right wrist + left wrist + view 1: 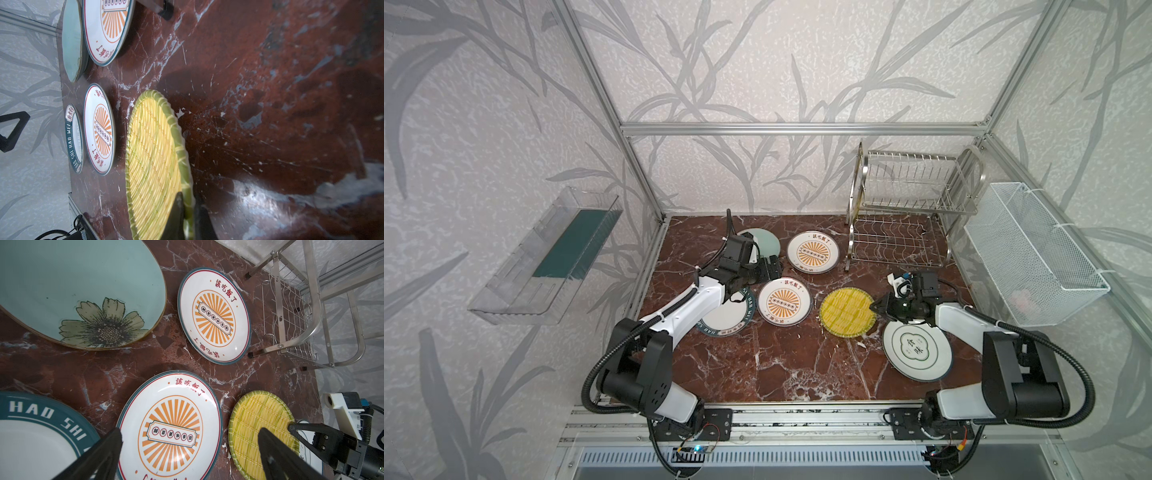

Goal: Load the plates into the dish rack
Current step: 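Grip the bamboo tray's rim with the right gripper and tilt it up, then lift the tray upright with the right gripper while the left gripper grasps its rim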

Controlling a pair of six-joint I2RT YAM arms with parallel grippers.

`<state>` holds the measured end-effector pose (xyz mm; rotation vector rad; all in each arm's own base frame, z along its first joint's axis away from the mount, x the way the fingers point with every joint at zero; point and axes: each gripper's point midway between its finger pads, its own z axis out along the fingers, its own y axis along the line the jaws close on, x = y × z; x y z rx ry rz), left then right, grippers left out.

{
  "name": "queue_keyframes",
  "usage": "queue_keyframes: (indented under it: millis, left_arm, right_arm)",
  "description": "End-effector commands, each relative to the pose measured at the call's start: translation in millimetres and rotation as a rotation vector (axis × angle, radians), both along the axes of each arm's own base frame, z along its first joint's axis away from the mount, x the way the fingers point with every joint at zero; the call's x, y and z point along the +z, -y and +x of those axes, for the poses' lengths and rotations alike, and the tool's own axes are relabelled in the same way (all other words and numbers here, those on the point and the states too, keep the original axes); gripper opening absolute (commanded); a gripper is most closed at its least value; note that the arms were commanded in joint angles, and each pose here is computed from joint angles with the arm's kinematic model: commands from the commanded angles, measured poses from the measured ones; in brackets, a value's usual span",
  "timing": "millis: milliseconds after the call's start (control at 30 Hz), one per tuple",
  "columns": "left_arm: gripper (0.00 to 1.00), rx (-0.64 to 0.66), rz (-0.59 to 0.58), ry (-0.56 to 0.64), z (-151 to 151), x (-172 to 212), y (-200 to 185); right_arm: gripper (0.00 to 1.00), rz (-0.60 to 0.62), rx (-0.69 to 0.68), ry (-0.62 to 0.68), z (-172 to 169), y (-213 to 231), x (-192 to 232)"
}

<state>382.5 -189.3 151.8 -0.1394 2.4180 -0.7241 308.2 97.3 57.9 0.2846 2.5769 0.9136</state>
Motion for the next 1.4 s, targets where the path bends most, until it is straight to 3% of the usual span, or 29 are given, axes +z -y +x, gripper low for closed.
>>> queue_keyframes:
  millis: [0, 567, 900, 1167, 1367]
  left_arm:
    - [0.99, -0.028, -0.061, 0.021, 6, 15, 15]
    - [0.91, -0.152, -0.168, 0.003, -2, 11, 75]
    - [0.85, -0.239, -0.230, -0.003, -12, 13, 115]
    - [0.77, -0.302, -0.346, 0.000, -16, 23, 140]
    - [0.77, -0.357, -0.398, 0.007, -20, 27, 152]
  right_arm:
    - [0.00, -0.027, -0.012, 0.027, 2, 7, 11]
    - [0.00, 0.028, -0.059, 0.181, 16, 10, 66]
    - [0.00, 0.169, -0.049, 0.277, 29, -4, 94]
    - [0.00, 0.288, 0.005, 0.383, 36, -17, 124]
    - [0.00, 0.382, 0.039, 0.416, 37, -26, 138]
